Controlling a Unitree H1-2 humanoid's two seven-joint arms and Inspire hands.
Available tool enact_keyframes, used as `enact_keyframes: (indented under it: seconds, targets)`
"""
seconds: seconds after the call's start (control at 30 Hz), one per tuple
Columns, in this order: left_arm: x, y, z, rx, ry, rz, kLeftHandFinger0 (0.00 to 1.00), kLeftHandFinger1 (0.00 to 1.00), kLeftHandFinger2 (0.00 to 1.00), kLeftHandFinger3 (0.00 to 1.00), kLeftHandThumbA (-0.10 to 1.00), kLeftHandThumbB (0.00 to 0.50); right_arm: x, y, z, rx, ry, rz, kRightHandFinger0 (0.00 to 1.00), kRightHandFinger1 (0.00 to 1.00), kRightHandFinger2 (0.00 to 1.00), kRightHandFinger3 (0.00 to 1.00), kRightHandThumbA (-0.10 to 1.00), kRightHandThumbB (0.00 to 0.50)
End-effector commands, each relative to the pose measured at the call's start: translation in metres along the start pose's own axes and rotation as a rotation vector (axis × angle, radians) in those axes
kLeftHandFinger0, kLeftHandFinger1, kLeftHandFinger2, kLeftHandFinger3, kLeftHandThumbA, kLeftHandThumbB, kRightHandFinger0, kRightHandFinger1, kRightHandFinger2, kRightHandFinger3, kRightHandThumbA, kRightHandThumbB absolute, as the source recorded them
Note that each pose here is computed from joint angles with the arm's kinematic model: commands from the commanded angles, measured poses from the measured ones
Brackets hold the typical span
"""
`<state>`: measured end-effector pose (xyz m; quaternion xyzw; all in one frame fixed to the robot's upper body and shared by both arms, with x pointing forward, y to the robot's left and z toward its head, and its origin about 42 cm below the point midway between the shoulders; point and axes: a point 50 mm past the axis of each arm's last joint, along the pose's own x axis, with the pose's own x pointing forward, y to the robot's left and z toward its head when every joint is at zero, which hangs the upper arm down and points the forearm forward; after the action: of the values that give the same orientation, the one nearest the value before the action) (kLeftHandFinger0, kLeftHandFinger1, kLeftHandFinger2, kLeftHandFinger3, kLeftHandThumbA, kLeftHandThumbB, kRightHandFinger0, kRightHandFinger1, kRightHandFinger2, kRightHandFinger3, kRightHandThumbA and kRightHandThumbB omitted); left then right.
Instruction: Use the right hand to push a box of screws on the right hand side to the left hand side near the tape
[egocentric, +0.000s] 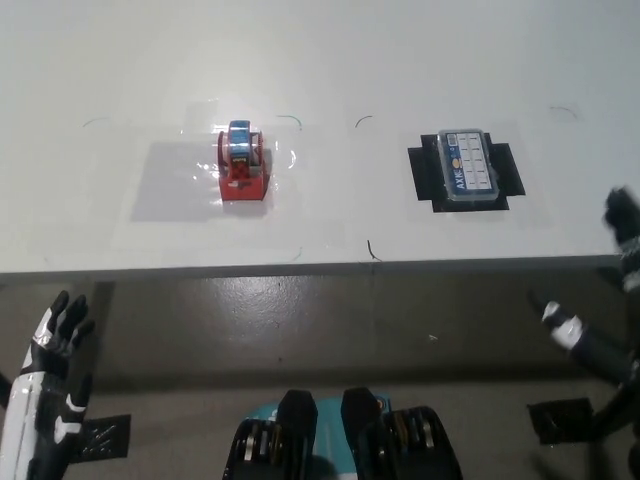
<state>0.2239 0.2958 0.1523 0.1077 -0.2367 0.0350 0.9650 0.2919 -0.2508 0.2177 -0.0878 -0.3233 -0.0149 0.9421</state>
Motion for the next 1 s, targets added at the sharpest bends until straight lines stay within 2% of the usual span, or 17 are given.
enact_keyframes:
  seconds: [0.0,0.07,0.17,0.23,0.27,0.33,0.4,0.47,0.53,0.6,0.67,0.73,0.83,0.9,0.97]
  targets:
    - [0.002,0.004,0.016,0.01,-0.098,0.0,1.0,1.0,1.0,1.0,0.82,0.111,0.045,-0.021,0.008,-0.014,-0.086,-0.034,1.0,1.0,1.0,1.0,0.83,0.033]
    - [0.0,0.005,0.017,0.002,-0.096,-0.001,1.0,1.0,1.0,1.0,0.83,0.107,0.058,-0.025,0.003,-0.016,-0.079,-0.032,1.0,1.0,1.0,1.0,0.85,0.026]
    - [0.001,0.006,0.018,-0.005,-0.101,-0.003,1.0,1.0,1.0,1.0,0.86,0.128,0.085,-0.029,-0.012,0.013,-0.059,-0.048,1.0,1.0,1.0,1.0,0.91,0.071]
    - [0.001,0.006,0.018,-0.01,-0.104,-0.003,1.0,1.0,1.0,1.0,0.88,0.141,0.099,-0.03,-0.019,0.006,-0.063,-0.049,1.0,1.0,1.0,1.0,0.91,0.062]
    - [0.004,0.006,0.02,-0.009,-0.113,-0.003,1.0,1.0,1.0,1.0,0.9,0.138,0.115,-0.03,-0.026,-0.004,-0.062,-0.047,1.0,1.0,1.0,1.0,0.94,0.106]
    - [0.005,0.005,0.021,-0.01,-0.12,-0.007,1.0,1.0,1.0,1.0,0.9,0.131,0.133,-0.029,-0.032,-0.014,-0.062,-0.042,1.0,1.0,1.0,1.0,0.94,0.117]
    - [0.007,0.003,0.021,-0.024,-0.125,-0.011,1.0,1.0,1.0,1.0,0.9,0.141,0.153,-0.025,-0.037,-0.013,-0.038,-0.041,1.0,1.0,1.0,1.0,0.92,0.104]
    - [0.009,0.001,0.022,-0.023,-0.133,-0.018,1.0,1.0,1.0,1.0,0.92,0.136,0.169,-0.023,-0.041,-0.018,-0.019,-0.05,1.0,1.0,1.0,1.0,0.91,0.116]
    - [0.013,-0.001,0.024,-0.021,-0.147,-0.037,1.0,1.0,1.0,1.0,0.96,0.116,0.195,-0.021,-0.052,-0.007,0.022,-0.047,1.0,1.0,1.0,1.0,0.9,0.116]
    - [0.015,-0.002,0.025,-0.016,-0.154,-0.047,1.0,1.0,1.0,1.0,0.97,0.117,0.209,-0.019,-0.058,-0.012,0.036,-0.048,1.0,1.0,1.0,1.0,0.9,0.105]
    - [0.016,-0.001,0.024,-0.024,-0.155,-0.05,1.0,1.0,1.0,1.0,0.97,0.12,0.226,-0.014,-0.068,-0.01,0.073,-0.039,1.0,1.0,1.0,1.0,0.92,0.109]
    - [0.019,-0.001,0.024,-0.032,-0.159,-0.055,1.0,1.0,1.0,1.0,0.95,0.124,0.238,-0.009,-0.075,0.0,0.107,-0.035,1.0,1.0,1.0,1.0,0.96,0.136]
    - [0.021,-0.001,0.025,-0.045,-0.168,-0.059,1.0,1.0,1.0,1.0,0.94,0.144,0.256,-0.003,-0.088,0.013,0.166,-0.039,1.0,1.0,1.0,1.0,0.97,0.128]
    - [0.022,-0.003,0.026,-0.046,-0.173,-0.054,1.0,1.0,1.0,1.0,0.94,0.146,0.269,0.001,-0.092,0.066,0.215,-0.051,1.0,1.0,1.0,1.0,0.97,0.142]
    - [0.021,-0.004,0.025,-0.053,-0.169,-0.058,1.0,1.0,1.0,1.0,0.94,0.142,0.276,0.003,-0.096,0.096,0.26,-0.062,1.0,1.0,1.0,1.0,0.95,0.12]
